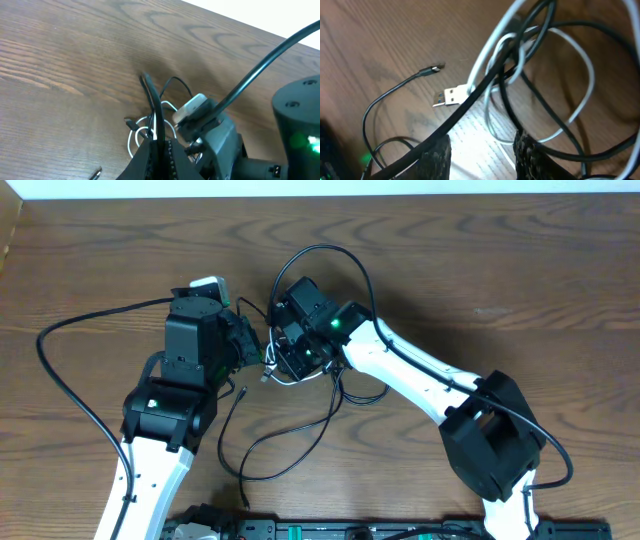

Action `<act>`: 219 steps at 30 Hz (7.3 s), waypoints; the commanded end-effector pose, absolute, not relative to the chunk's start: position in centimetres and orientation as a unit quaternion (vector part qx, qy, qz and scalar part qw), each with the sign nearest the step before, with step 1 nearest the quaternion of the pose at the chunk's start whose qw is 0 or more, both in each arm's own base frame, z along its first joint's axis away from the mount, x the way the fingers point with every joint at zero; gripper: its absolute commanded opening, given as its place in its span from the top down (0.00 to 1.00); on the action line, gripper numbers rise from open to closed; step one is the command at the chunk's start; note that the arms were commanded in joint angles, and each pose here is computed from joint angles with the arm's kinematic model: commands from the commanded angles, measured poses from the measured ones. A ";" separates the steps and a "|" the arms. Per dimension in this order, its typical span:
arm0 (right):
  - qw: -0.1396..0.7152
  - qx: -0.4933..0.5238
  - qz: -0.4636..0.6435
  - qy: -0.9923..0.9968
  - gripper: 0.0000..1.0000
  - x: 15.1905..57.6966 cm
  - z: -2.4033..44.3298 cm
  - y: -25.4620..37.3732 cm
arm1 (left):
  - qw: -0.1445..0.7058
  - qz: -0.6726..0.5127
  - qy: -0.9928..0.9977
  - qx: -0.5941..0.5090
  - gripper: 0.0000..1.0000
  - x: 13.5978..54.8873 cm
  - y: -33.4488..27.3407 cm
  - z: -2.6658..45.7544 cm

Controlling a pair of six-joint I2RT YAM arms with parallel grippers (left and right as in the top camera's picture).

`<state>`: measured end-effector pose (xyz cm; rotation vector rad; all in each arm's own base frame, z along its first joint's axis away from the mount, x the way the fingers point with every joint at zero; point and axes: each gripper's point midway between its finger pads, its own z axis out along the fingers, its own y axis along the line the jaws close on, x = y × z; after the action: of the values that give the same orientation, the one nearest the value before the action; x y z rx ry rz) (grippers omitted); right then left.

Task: Untangle cables

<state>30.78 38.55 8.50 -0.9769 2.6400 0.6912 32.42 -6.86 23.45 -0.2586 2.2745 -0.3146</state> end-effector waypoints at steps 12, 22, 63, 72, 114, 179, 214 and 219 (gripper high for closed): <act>0.188 -0.265 0.178 0.929 0.64 33.2 6.3 38.1 | 0.458 -0.163 0.861 -0.148 0.93 32.5 -6.5 27.6; 0.210 -0.267 0.184 0.922 0.68 33.6 4.8 38.5 | 0.466 -0.187 0.851 -0.152 0.93 32.5 -7.0 28.5; 0.274 0.579 -0.199 0.742 0.99 27.7 22.7 -25.9 | 0.330 -0.016 0.843 -0.425 0.93 31.0 8.3 19.1; 0.311 0.415 0.010 0.855 0.98 35.1 21.8 -20.0 | 0.260 -0.138 0.882 -0.368 0.92 30.7 2.6 17.8; 0.238 -0.172 0.158 0.943 0.99 31.2 2.8 10.9 | 0.193 -0.122 0.958 -0.172 0.93 27.7 -4.5 15.8; 0.430 0.303 -0.187 0.829 0.99 42.8 27.8 -25.0 | 0.189 -0.121 0.959 -0.172 0.92 27.9 -4.5 15.5; -0.036 -0.214 0.164 0.962 0.12 32.3 9.9 10.0 | 0.445 -0.073 0.874 -0.180 0.39 39.4 -4.3 26.1; -0.106 -0.254 0.144 0.951 0.15 27.8 6.8 11.7 | 0.247 -0.075 0.954 -0.155 0.34 33.7 -5.9 18.2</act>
<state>29.44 11.81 7.83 -0.7725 3.1777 0.5419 35.65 -4.52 20.71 -0.4319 2.4450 -0.1279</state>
